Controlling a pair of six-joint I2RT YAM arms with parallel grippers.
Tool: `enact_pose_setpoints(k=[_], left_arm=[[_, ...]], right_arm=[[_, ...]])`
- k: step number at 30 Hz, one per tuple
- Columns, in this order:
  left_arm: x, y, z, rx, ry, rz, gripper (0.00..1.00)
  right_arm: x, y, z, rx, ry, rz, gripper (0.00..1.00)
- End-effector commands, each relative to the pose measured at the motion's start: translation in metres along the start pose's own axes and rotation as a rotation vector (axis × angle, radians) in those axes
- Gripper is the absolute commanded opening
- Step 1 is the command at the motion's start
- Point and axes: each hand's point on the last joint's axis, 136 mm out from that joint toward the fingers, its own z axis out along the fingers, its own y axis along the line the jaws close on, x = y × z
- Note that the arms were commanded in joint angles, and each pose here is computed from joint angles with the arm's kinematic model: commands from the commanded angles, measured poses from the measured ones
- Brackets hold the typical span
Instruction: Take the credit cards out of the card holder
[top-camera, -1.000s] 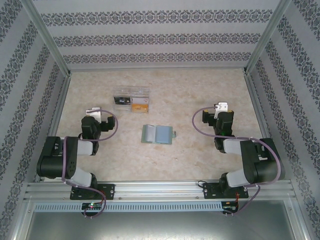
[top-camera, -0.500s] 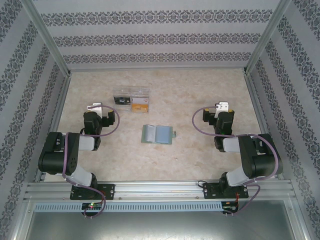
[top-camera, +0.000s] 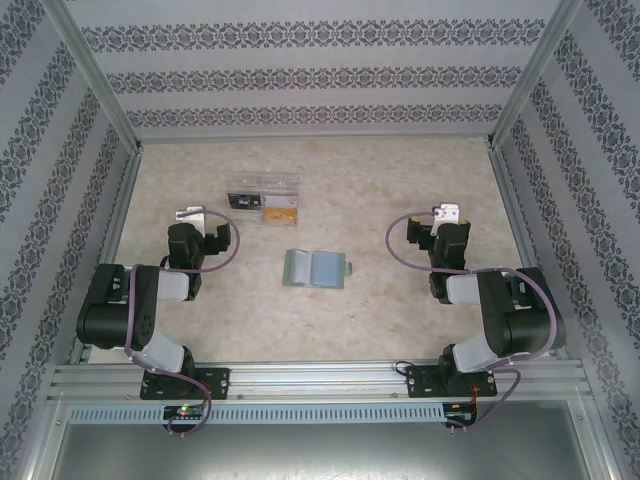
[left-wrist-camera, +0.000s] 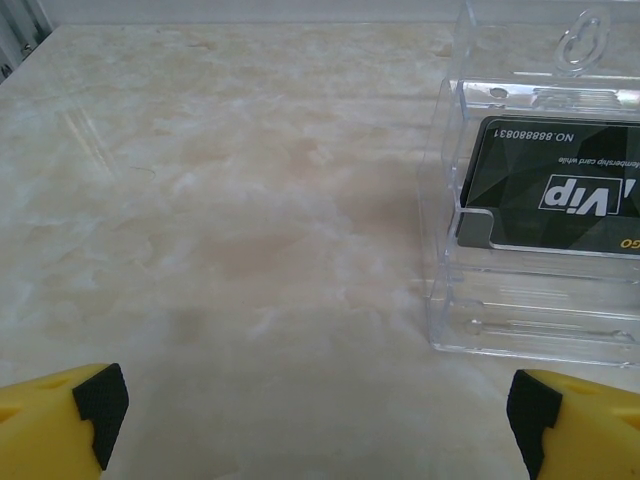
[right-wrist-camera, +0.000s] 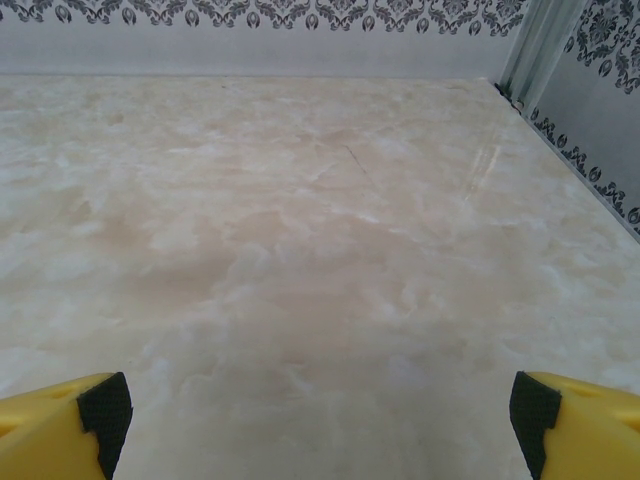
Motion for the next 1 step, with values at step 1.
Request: enact_pose_setpoints(k=[1], left_arm=[[-0.0063,-0.0075,0.0030,0.025,-0.011,0.023,0.99]], right_arm=[[-0.0156,0.0036,-0.0012,-0.035,-0.063,0.016,0.98]])
